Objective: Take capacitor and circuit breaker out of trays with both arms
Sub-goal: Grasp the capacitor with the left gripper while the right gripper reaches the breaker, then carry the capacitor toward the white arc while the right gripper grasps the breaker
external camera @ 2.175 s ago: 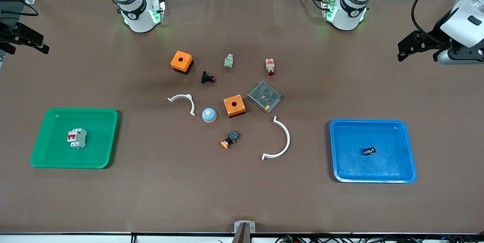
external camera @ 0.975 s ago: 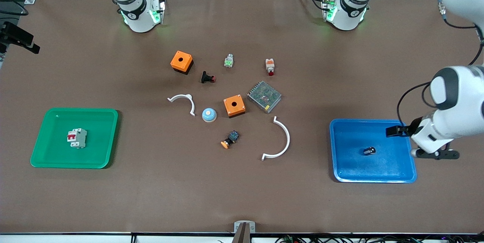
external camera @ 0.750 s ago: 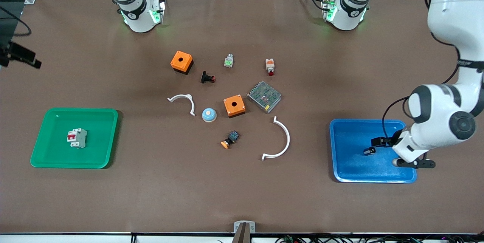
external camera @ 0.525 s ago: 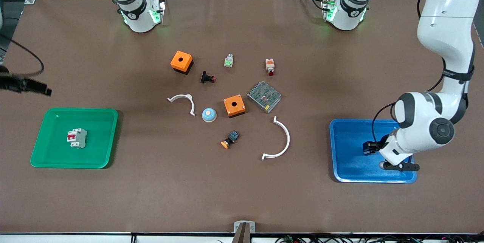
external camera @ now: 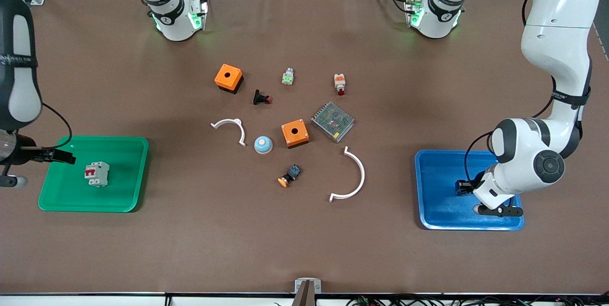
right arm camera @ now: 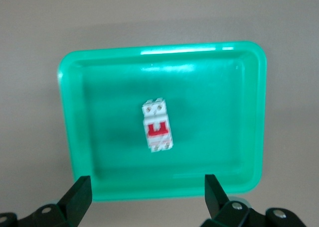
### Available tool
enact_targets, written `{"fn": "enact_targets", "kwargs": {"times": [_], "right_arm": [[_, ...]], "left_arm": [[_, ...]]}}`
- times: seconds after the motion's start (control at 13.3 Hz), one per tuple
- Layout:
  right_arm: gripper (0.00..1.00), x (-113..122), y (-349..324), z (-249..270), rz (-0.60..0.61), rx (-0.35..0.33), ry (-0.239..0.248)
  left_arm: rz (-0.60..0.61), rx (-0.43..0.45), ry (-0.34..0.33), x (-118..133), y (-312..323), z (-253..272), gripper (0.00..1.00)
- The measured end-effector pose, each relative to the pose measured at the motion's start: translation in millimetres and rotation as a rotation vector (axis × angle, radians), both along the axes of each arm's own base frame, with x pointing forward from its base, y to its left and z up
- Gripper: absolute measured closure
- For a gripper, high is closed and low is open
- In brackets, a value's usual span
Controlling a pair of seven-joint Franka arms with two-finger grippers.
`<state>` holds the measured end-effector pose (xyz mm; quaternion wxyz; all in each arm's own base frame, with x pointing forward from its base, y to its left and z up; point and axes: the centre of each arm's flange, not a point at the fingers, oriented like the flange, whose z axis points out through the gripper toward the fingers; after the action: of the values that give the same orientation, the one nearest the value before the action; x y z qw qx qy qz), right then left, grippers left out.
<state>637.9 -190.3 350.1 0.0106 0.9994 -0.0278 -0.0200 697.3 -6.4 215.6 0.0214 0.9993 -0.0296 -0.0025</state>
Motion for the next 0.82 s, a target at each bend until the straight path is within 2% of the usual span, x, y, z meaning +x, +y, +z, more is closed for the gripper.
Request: {"fn": "enact_targets", "kwargs": {"times": [0.15,0.53,0.67,0.82], "right_arm": [[0.00,-5,-2,-35,0.042,-0.010,-0.026],[0.00,-11,-1,-104,0.113,-0.026,-0.046],[0.00,-11,0,-119,0.130,-0.029,-0.050],[0.00,-10,0,-126,0.151,-0.035,-0.065]], "left_arm": [[0.000,0.000,0.001,0,0,-1,0.67],[-0.002,0.000,-0.008,3,-1,9,0.66],[-0.013,-0.001,-0.001,5,-15,38,0.66],[-0.001,0.005,0.000,0,-60,80,0.66]]}}
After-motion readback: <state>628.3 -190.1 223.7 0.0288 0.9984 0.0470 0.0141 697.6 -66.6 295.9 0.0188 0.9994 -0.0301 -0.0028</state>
